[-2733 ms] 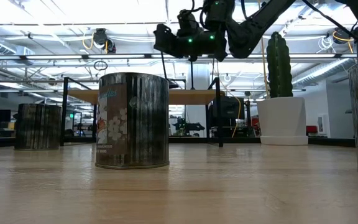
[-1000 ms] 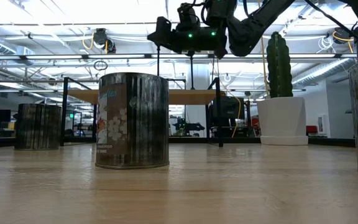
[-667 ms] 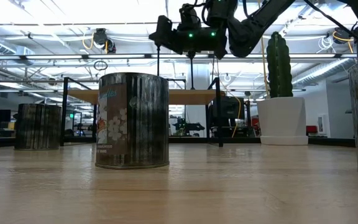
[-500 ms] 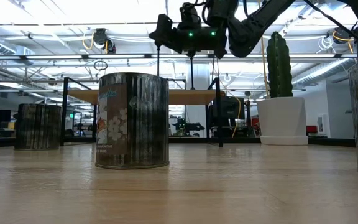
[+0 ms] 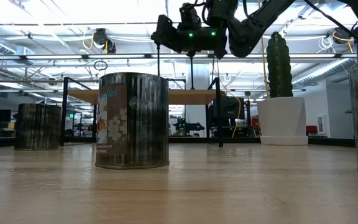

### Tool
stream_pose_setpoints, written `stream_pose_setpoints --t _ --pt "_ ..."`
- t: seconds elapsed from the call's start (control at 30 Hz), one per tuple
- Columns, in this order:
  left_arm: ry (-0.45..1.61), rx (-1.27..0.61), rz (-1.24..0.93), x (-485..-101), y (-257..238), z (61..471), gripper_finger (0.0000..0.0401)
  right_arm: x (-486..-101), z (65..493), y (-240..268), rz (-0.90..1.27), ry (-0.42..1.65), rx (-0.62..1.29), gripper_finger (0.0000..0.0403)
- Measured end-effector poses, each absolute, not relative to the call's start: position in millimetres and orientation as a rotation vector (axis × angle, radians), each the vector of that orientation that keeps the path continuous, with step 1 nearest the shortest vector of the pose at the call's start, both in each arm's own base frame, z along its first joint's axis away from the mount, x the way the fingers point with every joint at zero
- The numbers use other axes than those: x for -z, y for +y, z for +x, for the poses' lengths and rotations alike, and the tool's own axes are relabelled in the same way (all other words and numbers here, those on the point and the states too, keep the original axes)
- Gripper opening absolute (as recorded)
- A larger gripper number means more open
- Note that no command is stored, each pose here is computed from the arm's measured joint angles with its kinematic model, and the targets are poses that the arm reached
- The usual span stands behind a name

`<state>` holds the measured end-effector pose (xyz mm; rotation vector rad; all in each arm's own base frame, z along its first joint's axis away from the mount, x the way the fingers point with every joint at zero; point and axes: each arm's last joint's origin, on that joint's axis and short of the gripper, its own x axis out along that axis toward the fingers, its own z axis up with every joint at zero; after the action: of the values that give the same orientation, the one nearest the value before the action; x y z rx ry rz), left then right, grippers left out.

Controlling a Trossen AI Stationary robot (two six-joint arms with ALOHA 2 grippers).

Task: Pick & Place candle stick holders
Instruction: Put the left black candle holder on the shelf

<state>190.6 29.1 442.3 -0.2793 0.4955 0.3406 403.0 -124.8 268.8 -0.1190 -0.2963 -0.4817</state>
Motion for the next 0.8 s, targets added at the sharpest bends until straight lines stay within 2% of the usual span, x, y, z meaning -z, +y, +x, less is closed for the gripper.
stream_pose_setpoints --t 0.33,0.8 --pt "0.495 -0.341 -0.279 -442 29 191 0.02 -284 409 -132 -0.237 -0.256 0.513 0.0105" --pt "0.497 -0.338 -0.27 -442 29 191 0.02 -283 404 -153 -0.207 -0.226 0.554 0.0107"
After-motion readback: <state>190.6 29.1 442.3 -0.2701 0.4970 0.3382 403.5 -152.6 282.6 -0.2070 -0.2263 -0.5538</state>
